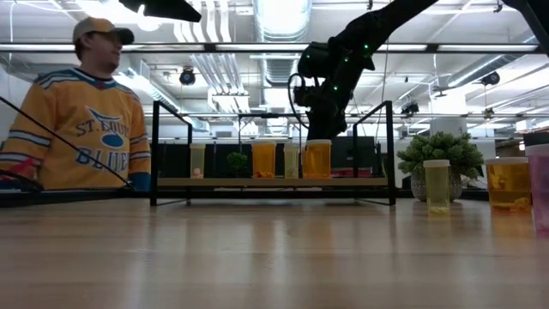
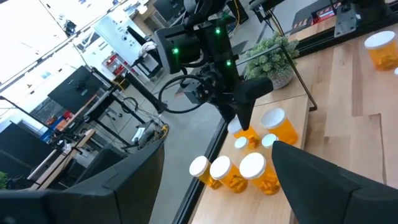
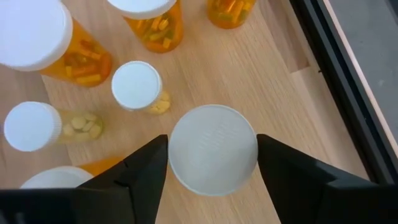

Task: Pick and place medicine bottles onto shelf by color
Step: Put the large orange pill bottle on the shelf aligned with the other large orange pill bottle, then put the small yellow pill bottle on the shelf

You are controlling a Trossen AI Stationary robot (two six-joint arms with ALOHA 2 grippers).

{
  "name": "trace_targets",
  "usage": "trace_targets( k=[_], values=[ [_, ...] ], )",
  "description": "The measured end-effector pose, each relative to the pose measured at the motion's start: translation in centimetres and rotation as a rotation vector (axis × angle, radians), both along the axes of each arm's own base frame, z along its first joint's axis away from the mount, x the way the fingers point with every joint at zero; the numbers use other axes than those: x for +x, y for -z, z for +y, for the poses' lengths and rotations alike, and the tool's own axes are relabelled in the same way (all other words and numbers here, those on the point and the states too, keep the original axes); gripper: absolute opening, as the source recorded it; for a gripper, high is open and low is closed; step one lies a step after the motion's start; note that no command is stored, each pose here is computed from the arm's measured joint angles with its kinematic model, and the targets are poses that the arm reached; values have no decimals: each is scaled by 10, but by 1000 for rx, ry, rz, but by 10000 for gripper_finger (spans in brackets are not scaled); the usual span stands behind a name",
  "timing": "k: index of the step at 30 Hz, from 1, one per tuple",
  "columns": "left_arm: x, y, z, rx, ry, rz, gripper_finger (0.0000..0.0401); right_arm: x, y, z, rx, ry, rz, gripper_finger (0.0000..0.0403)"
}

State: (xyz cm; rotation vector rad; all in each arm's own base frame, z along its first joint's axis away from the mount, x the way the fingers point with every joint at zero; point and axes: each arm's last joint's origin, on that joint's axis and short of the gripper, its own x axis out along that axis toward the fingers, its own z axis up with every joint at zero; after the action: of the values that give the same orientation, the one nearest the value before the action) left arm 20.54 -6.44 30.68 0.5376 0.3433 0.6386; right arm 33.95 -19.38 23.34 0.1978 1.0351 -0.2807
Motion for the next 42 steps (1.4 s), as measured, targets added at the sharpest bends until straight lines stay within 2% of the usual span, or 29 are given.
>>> trace_targets(
  k=[11, 22, 30, 36, 42],
  values=[
    [0, 0, 0, 1, 1, 3, 280, 2, -15, -1, 3, -10, -17, 224],
    [0, 0, 0, 0, 1, 0, 280, 1, -10, 3, 22, -5, 4, 224],
    [0, 0, 0, -1, 1, -2, 280, 2, -7, 3, 30, 33, 12, 252],
    [0, 0, 0, -2, 1, -3, 280, 2, -8, 4, 28, 22, 13, 249],
    [0, -1, 0, -3, 1, -6, 280, 3, -28, 3, 4, 18, -25, 250]
  ],
)
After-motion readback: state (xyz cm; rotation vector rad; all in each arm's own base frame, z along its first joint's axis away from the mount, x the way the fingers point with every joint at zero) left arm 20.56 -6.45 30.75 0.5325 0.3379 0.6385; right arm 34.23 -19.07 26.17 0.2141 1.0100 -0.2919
